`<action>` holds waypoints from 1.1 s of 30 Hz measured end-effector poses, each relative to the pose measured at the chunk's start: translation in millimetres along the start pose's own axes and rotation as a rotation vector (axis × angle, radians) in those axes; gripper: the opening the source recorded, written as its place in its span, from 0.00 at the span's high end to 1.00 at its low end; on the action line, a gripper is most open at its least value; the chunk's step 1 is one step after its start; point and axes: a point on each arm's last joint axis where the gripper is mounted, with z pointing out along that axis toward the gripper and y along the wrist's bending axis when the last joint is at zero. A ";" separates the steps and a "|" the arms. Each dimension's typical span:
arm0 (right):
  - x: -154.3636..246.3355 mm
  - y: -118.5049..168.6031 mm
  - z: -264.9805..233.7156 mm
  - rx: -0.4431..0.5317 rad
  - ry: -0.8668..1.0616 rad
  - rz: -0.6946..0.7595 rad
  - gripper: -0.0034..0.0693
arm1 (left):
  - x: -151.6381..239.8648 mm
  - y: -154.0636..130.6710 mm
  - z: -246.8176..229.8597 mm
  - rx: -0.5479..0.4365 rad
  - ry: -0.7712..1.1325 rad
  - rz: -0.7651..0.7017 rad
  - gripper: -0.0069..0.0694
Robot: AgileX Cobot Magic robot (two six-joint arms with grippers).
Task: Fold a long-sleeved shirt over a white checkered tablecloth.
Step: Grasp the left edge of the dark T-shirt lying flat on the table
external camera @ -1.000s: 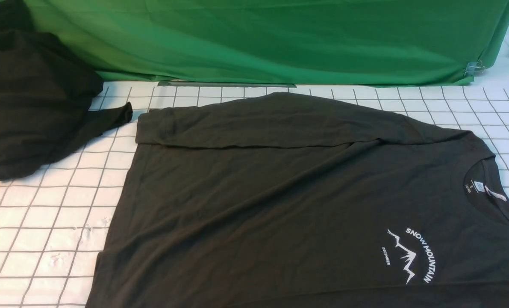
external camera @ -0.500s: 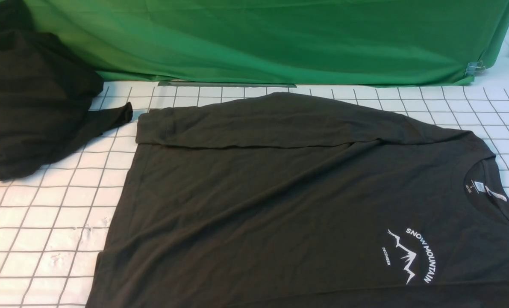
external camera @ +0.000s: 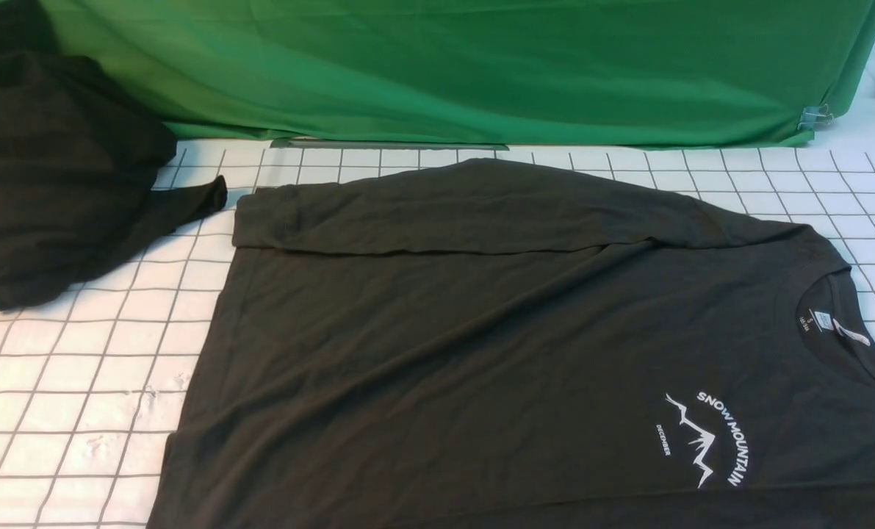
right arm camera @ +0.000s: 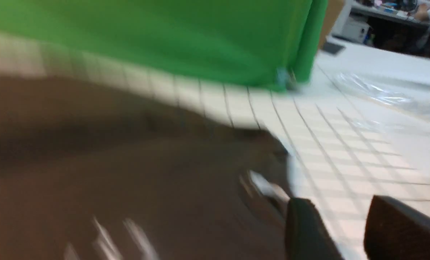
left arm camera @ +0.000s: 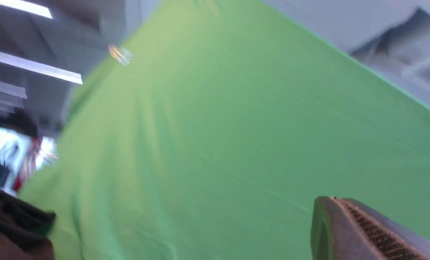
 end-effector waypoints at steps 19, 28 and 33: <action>-42.6 6.7 -5.2 -0.100 -0.122 0.639 0.79 | 136.0 32.7 94.0 -0.218 1.800 0.107 0.91; -103.6 57.5 31.2 -0.389 0.588 0.133 0.95 | 176.4 -8.4 72.1 -0.081 1.910 0.421 0.92; -101.5 78.2 57.3 -0.483 0.734 0.009 0.95 | 189.2 -20.1 69.3 0.012 1.886 0.528 0.88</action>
